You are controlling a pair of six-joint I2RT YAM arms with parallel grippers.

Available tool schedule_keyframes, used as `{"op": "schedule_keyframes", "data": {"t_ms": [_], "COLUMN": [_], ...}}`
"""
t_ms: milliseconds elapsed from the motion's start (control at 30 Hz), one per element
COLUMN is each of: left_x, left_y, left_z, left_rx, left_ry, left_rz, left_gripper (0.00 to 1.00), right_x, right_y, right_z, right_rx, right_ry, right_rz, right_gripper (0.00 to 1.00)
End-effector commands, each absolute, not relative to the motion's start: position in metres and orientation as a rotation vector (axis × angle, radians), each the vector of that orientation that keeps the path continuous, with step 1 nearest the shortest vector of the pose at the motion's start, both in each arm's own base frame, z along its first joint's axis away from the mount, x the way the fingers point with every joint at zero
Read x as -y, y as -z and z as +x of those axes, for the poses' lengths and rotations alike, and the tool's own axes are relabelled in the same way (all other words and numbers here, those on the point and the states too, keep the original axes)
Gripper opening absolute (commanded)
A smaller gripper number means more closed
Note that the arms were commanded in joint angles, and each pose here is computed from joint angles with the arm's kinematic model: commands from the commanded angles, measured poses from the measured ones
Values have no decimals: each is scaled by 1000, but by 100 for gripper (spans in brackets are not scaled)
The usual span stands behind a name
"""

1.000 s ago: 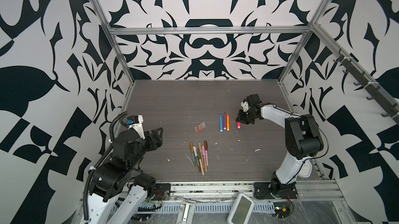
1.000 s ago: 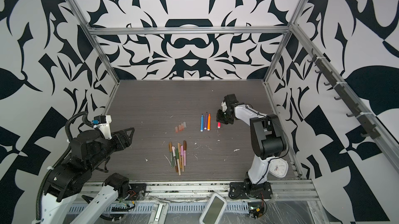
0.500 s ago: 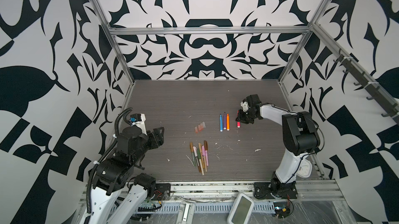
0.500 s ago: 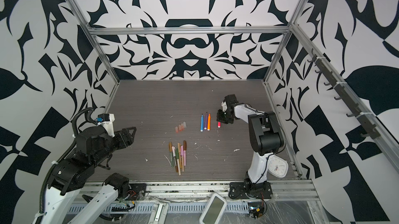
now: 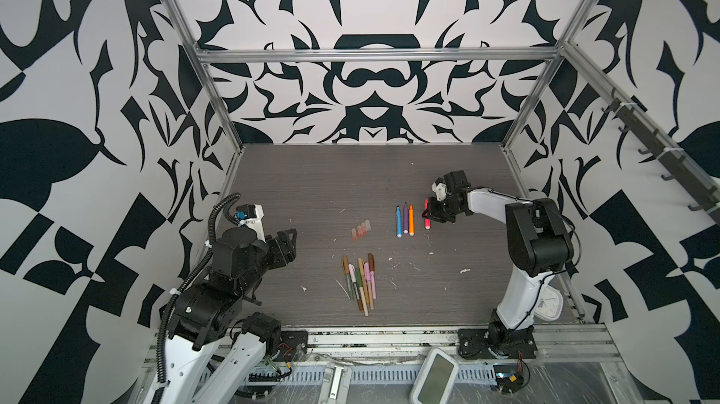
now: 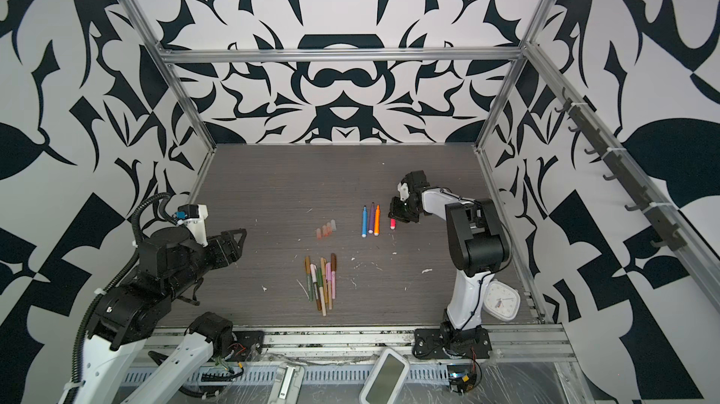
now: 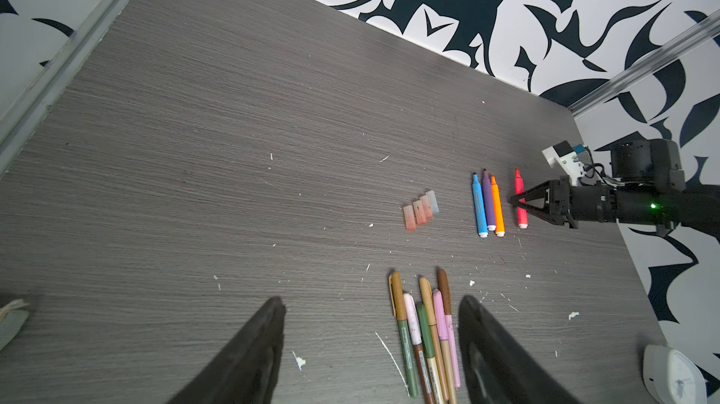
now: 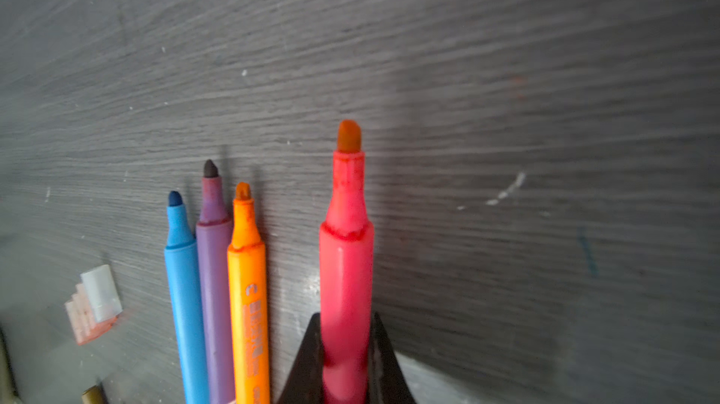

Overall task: Open the pen caps
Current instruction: 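Lay the uncapped pink highlighter beside the orange marker and open the right gripper, then raise the right gripper away from the row of markers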

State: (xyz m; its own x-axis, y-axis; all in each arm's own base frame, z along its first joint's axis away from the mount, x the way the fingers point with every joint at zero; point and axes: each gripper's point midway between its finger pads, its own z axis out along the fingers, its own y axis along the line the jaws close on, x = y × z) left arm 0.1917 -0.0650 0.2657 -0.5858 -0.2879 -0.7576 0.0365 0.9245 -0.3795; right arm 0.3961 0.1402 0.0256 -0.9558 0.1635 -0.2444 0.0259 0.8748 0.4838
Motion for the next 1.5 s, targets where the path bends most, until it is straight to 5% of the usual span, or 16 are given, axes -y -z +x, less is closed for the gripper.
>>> {"op": "schedule_keyframes", "data": {"t_ms": [0, 233, 400, 533, 1067, 1467], "left_x": [66, 66, 67, 69, 133, 141], "left_y": [-259, -260, -258, -263, -321, -311], "left_z": [189, 189, 192, 203, 328, 369], "left_rx": [-2185, -2178, -2190, -2189, -1966, -1931], "left_ry": [449, 453, 459, 431, 591, 575], "left_rz": [-177, -180, -196, -187, -149, -216], "left_gripper": [73, 73, 73, 73, 74, 74], "right_x": [-150, -158, -161, -156, -137, -131], "right_y": [-26, -23, -26, -33, -73, -94], "right_z": [394, 385, 381, 379, 376, 374], "right_rx": [-2768, -2768, -2747, -2721, -2563, -2490], "right_ry": [-800, -902, -940, -901, -764, -719], "right_rz": [144, 164, 164, 152, 151, 151], "right_gripper": [0, 5, 34, 46, 47, 45]}}
